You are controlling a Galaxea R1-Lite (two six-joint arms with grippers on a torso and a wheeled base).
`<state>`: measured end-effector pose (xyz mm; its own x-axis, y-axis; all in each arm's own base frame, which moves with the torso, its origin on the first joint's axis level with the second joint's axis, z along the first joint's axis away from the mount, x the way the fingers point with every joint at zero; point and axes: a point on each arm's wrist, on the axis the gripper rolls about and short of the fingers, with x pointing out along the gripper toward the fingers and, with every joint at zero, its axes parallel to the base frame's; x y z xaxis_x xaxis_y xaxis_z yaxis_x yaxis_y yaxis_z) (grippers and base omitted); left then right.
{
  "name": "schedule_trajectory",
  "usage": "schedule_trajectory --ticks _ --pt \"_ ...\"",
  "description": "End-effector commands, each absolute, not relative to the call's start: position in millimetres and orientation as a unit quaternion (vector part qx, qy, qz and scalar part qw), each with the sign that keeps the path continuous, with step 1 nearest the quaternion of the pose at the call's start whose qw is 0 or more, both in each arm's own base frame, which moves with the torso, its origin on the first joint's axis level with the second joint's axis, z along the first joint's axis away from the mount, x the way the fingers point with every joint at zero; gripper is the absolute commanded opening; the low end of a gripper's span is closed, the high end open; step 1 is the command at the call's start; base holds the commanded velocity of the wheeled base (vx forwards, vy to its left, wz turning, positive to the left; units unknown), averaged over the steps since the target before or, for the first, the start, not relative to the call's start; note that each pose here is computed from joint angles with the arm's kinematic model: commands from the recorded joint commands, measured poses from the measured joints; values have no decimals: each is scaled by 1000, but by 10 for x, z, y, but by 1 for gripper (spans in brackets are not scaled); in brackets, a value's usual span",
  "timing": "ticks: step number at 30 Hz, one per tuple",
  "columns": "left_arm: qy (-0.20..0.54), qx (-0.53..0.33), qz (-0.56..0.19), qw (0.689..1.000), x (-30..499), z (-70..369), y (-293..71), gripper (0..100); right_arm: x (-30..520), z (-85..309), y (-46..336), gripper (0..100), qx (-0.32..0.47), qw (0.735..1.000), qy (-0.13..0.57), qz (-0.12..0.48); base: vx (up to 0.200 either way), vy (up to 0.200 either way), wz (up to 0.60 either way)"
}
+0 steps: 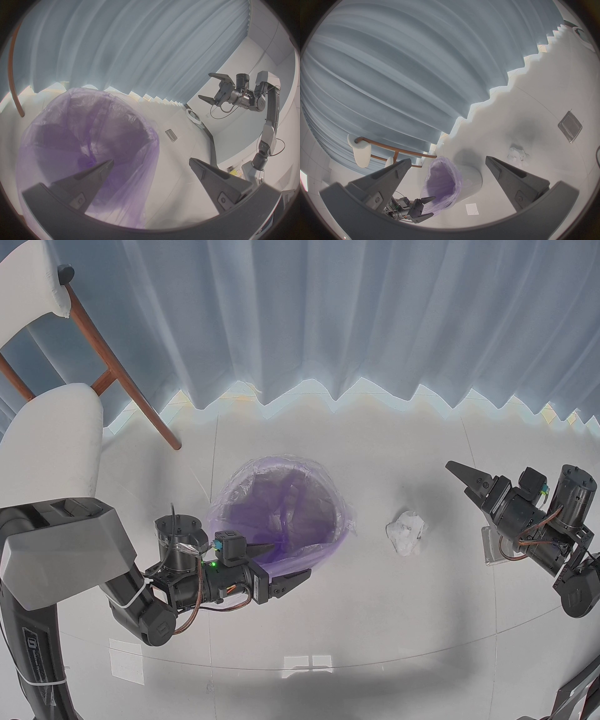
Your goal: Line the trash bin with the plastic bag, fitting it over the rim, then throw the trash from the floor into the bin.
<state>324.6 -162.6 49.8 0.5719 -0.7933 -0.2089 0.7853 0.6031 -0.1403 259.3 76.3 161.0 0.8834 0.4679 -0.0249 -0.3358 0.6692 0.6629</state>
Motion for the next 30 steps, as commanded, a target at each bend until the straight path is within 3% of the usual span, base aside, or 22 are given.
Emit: schedule_trajectory --ticks 1,8,9,22,30 --pt "137 -15 -444 885 3264 401 -1632 100 2601 1588 771 100 341 908 101 221 0 0 0" --pt "139 -14 -446 884 3281 283 -1664 100 2603 1584 771 100 341 908 102 220 0 0 0" --pt "140 -14 -447 883 3276 278 -1675 0 2603 1584 771 100 341 908 102 220 0 0 0" --pt "131 -13 -455 881 3204 251 -1696 0 2604 1592 767 100 341 908 100 220 0 0 0" --pt "158 -5 -481 862 2919 161 -1871 0 2601 1601 762 100 341 908 98 220 0 0 0"
